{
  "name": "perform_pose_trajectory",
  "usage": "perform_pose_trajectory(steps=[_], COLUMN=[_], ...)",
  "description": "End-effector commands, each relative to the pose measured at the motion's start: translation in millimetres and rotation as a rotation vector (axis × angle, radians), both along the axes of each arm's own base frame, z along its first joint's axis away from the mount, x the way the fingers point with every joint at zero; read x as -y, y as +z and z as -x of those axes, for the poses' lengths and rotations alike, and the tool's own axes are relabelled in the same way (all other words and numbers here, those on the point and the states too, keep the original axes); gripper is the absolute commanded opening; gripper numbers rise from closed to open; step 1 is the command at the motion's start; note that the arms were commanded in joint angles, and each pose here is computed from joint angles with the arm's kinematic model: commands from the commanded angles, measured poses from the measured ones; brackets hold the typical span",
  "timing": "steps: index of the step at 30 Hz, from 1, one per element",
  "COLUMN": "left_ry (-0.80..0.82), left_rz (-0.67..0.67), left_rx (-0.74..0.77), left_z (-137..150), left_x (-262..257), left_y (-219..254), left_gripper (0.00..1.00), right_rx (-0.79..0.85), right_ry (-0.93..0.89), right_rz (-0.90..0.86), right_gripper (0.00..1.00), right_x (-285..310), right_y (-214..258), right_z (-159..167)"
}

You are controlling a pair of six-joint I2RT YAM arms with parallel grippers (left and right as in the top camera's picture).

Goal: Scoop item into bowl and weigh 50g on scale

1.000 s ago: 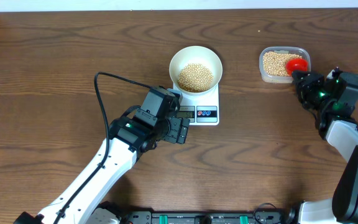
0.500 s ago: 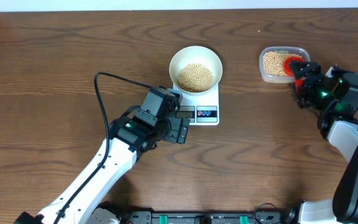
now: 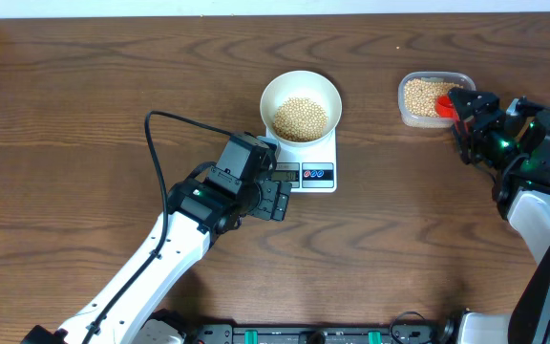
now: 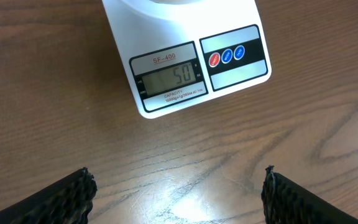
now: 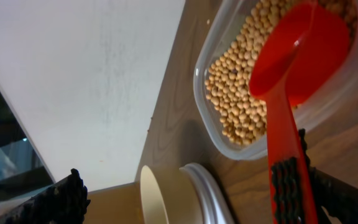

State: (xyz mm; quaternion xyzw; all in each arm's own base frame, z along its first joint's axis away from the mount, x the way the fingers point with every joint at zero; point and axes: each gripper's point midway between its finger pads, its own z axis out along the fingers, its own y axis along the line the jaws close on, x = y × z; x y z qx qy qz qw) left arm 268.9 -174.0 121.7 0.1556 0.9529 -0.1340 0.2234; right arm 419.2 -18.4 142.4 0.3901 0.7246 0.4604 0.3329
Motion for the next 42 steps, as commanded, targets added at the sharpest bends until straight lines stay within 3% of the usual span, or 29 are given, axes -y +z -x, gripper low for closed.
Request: perform_pose_trajectory(steps=[1,9,20,31,42], left_ry=[0.005,0.005,0.005,0.005,0.005], left_rz=[-0.016,-0.016,-0.016,-0.016,-0.016], left_rx=[0.003,0.003,0.003,0.003,0.003], left_z=[-1.3,-1.3,-1.3,-1.3,-1.2], left_x=[-2.0,-2.0,-2.0,-2.0,-2.0], left_y=[-2.2,-2.2,-2.2,-2.2,-2.2], left_gripper=[0.88,0.88,0.88,0.88,0.88], right_rx=[0.010,0.118,0.200,0.228,0.254], right_ry=[0.006,0.034,0.049,0.120,0.095], right_rz=[-0.041,-0.001,0.266,0.485,0.708], right_gripper=[0.99,0.99,0.99,0.99,0.99], right_x=[0.6,1.3,3.2,-19.8,-3.9], right_y=[10.8,57.2,103.8,110.6,110.3], right_z=[4.9,21.4,91.1,151.1,152.6])
